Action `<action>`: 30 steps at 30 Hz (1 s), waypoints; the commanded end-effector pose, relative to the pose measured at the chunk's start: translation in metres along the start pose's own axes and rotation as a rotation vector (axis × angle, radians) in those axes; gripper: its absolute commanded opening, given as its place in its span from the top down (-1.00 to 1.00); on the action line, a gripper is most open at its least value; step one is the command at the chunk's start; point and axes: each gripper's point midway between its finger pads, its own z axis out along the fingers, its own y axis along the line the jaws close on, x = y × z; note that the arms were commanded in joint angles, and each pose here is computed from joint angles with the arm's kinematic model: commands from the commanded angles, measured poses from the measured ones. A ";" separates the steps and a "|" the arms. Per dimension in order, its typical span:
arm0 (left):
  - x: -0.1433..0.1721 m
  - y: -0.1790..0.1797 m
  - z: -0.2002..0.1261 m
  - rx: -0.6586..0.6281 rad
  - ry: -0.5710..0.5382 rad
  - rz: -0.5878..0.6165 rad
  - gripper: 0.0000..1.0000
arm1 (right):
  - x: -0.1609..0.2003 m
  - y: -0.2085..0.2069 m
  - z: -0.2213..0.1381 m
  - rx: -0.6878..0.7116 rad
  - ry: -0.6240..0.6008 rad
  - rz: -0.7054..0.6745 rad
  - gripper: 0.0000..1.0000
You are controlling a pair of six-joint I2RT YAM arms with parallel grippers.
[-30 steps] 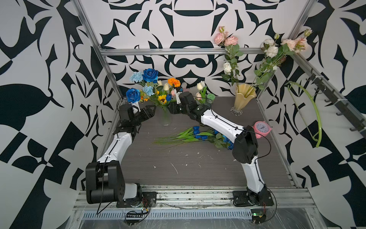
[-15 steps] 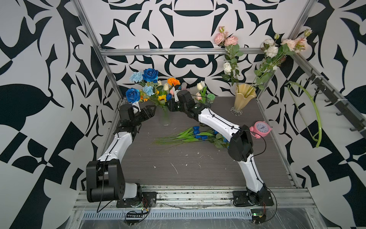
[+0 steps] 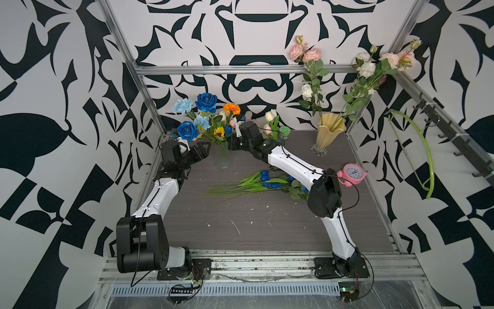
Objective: Pick out blue flowers from the vase
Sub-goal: Pick up the flower from the vase.
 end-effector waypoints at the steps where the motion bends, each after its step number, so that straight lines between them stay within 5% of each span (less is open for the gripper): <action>1: -0.011 -0.009 -0.001 0.016 -0.029 0.031 -0.57 | -0.051 0.024 -0.043 -0.046 -0.122 -0.017 1.00; 19: -0.014 -0.014 -0.014 -0.009 -0.032 0.065 -0.57 | -0.076 0.037 -0.075 -0.061 -0.179 -0.046 1.00; 25: -0.013 -0.013 -0.012 -0.008 -0.022 0.064 -0.57 | -0.066 0.035 -0.070 -0.066 -0.143 -0.051 0.45; 30: -0.012 -0.012 -0.010 -0.007 -0.019 0.064 -0.57 | -0.058 0.033 -0.063 -0.068 -0.117 -0.050 0.30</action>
